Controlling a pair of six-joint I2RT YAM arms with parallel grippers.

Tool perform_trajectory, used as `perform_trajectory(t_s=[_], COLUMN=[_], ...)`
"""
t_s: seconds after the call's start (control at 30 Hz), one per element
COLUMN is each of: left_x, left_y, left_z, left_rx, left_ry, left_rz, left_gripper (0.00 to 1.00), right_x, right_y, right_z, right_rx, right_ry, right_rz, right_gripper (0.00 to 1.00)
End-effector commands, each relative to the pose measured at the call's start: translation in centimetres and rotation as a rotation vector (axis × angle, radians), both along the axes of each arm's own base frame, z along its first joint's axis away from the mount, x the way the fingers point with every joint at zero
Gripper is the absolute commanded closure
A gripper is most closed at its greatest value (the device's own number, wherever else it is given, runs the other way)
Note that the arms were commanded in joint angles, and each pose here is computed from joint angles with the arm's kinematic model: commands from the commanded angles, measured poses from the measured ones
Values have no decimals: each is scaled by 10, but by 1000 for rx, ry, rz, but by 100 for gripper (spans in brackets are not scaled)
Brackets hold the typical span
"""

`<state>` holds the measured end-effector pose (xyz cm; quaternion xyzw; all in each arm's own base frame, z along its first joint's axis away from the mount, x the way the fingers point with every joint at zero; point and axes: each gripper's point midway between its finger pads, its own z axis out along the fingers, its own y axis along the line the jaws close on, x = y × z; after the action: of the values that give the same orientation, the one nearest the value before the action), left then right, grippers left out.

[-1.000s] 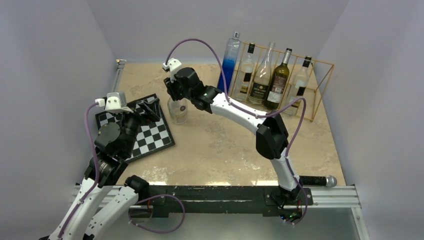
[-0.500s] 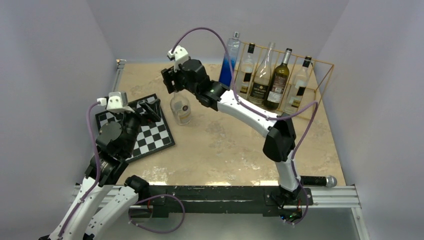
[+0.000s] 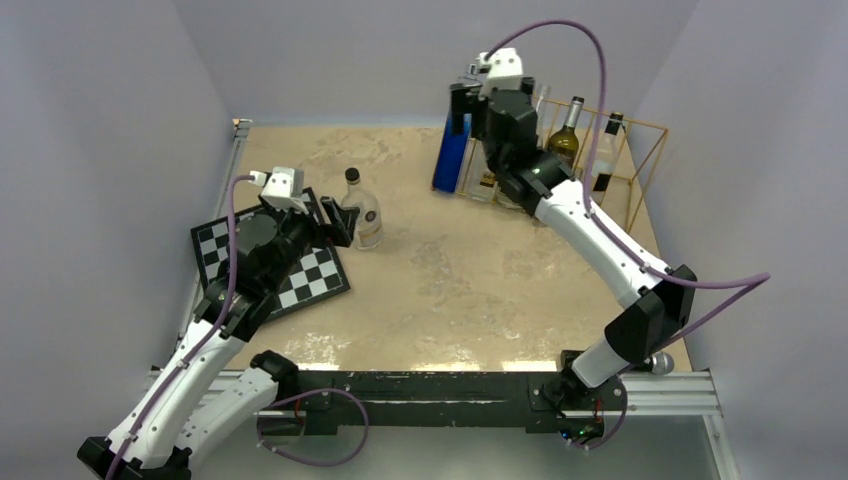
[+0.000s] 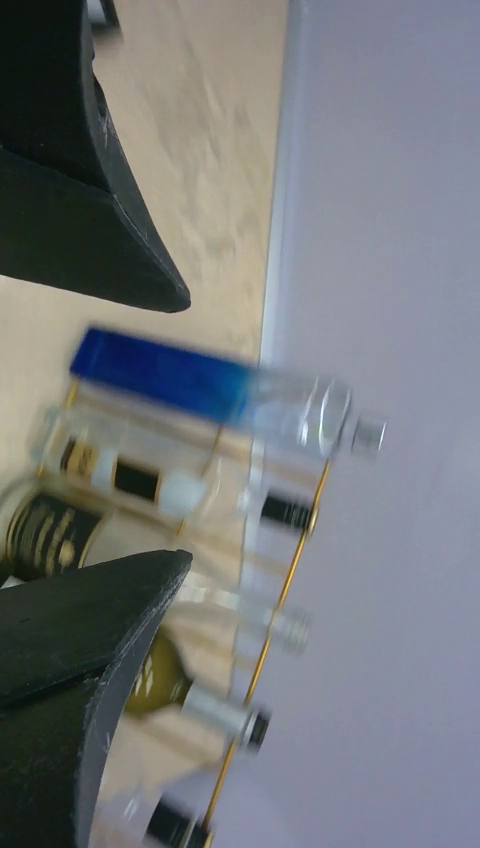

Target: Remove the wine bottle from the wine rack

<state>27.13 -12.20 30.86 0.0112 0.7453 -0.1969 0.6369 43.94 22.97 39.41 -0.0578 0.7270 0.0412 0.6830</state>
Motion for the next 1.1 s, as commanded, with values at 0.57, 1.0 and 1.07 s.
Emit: perform_trajectory(t_s=[0.57,1.0,1.07], left_x=[-20,-20,-20], left_y=[-37,-40,-41], left_z=[38,38,37], left_rx=[-43,-48,-49], left_ry=[-98,-96,-94], left_rz=[-240,-256,-260], left_gripper=[1,1,2], right_x=[70,116,122], right_y=[-301,-343,-344], right_z=[-100,-138,-139], right_rx=[-1,49,47], right_ry=[308,347,346], right_rz=[-613,-645,-638], right_gripper=[27,32,34])
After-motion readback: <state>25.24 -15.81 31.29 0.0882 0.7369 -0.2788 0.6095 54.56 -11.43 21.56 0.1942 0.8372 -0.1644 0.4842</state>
